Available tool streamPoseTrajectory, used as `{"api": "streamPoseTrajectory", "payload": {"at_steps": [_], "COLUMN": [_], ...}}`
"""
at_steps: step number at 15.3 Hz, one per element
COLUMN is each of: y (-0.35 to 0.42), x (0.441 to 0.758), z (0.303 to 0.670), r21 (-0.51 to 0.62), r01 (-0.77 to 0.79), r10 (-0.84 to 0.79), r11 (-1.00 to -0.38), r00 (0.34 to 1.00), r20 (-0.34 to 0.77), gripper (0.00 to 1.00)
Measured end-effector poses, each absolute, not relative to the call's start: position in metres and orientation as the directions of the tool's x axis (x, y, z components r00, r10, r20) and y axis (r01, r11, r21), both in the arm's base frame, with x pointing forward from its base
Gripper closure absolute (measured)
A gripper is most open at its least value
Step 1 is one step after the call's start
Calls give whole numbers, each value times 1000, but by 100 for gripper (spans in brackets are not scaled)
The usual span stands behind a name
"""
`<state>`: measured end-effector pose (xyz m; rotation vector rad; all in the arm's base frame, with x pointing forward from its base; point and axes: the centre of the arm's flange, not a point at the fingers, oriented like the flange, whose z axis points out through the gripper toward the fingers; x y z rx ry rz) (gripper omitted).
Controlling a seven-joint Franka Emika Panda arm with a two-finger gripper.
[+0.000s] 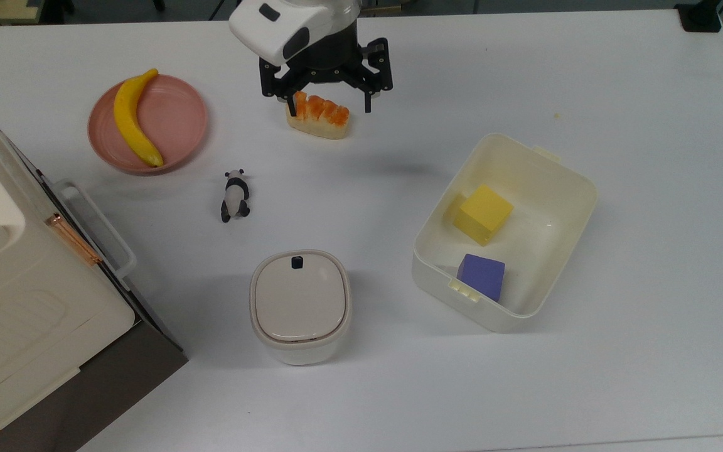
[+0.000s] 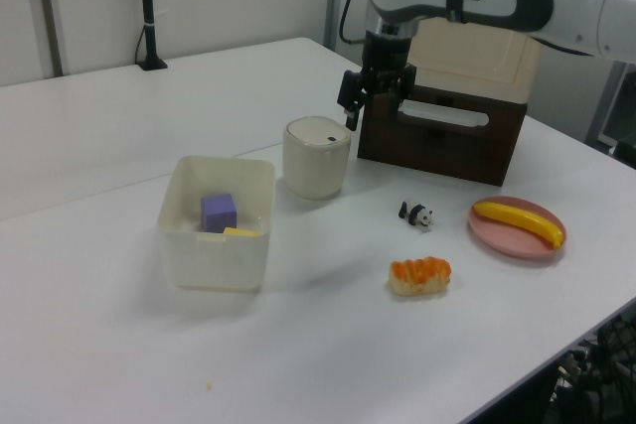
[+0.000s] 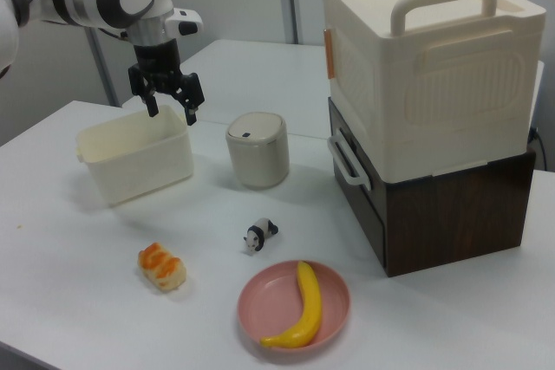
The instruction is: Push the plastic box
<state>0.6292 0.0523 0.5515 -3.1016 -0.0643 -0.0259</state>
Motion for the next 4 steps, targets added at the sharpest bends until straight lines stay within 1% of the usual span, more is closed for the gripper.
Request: {"api": "streamPoseTrajectory", "payload": {"at_steps": [4], "y": [48], "x": [629], "z": [553], "r21": [-49], "r01": [33], "r10": [32], "r11": [-998], "r00": [999], "r20": [20], "gripper": [0]}}
